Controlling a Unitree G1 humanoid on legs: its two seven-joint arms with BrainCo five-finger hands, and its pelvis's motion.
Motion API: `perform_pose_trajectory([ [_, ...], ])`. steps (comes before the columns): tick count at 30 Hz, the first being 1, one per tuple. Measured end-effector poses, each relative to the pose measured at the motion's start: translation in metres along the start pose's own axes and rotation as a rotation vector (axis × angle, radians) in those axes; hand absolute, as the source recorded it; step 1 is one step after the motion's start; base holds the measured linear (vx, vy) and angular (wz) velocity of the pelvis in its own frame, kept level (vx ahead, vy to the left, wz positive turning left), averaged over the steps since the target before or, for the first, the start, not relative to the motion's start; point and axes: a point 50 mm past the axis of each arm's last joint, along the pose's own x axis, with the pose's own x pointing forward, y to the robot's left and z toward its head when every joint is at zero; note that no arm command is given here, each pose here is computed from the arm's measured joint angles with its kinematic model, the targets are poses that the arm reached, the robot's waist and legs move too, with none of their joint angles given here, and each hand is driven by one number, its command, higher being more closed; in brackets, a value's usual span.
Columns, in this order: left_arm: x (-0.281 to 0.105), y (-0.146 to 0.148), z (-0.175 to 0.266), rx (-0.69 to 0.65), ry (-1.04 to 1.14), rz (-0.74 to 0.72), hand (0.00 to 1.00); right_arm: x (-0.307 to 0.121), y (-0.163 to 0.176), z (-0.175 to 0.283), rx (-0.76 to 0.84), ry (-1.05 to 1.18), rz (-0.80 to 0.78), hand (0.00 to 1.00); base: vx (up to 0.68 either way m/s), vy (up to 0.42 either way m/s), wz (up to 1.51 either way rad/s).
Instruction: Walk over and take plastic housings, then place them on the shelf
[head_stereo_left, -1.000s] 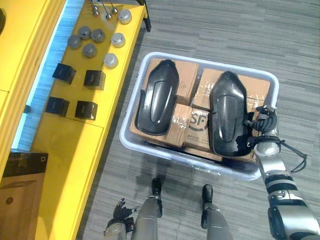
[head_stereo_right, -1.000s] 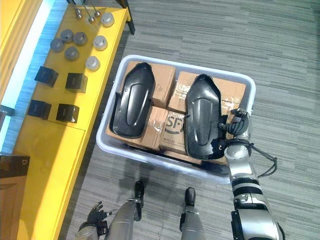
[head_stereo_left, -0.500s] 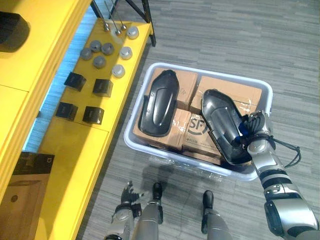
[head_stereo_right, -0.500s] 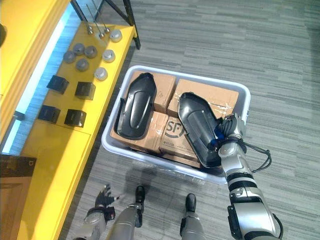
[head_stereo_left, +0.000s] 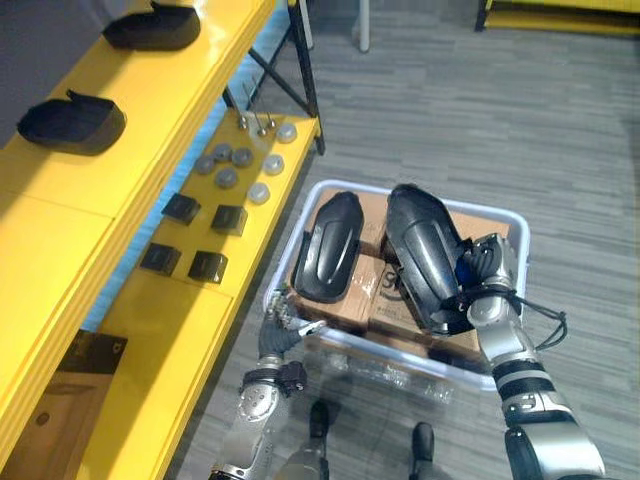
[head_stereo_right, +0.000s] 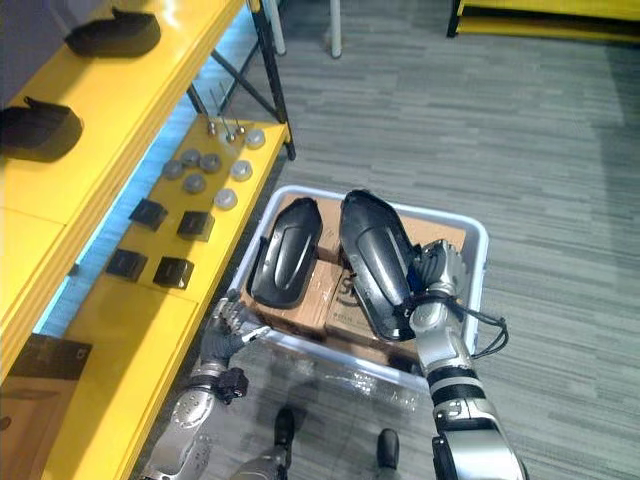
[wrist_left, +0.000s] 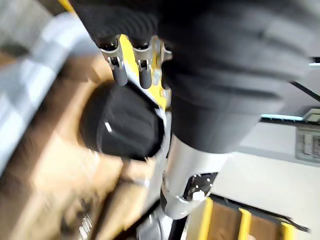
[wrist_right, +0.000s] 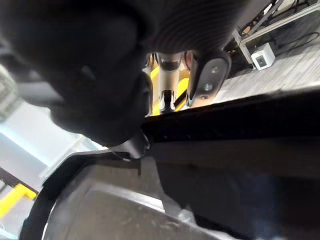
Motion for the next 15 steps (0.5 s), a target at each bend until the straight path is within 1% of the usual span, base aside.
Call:
perform_pose_trajectory([
  [3, 0.008, -0.016, -0.007, -0.049, 0.047, -0.045, 0.0, -0.006, 0.003, 0.01, 0.039, -0.03, -0.005, 1.0, 0.06, 0.005, -0.12],
  [6, 0.014, -0.027, -0.014, -0.067, 0.098, -0.048, 0.0, -0.013, 0.008, 0.025, 0.084, -0.072, -0.011, 1.0, 0.03, 0.019, -0.24],
  [10, 0.017, -0.031, -0.025, -0.059, 0.154, -0.03, 0.0, -0.032, 0.018, 0.036, 0.139, -0.118, -0.001, 1.0, 0.0, 0.007, -0.19],
  [15, 0.015, -0.035, -0.037, -0.054, 0.217, -0.012, 0.0, -0.062, 0.039, 0.042, 0.181, -0.146, 0.072, 1.0, -0.01, 0.013, -0.11],
])
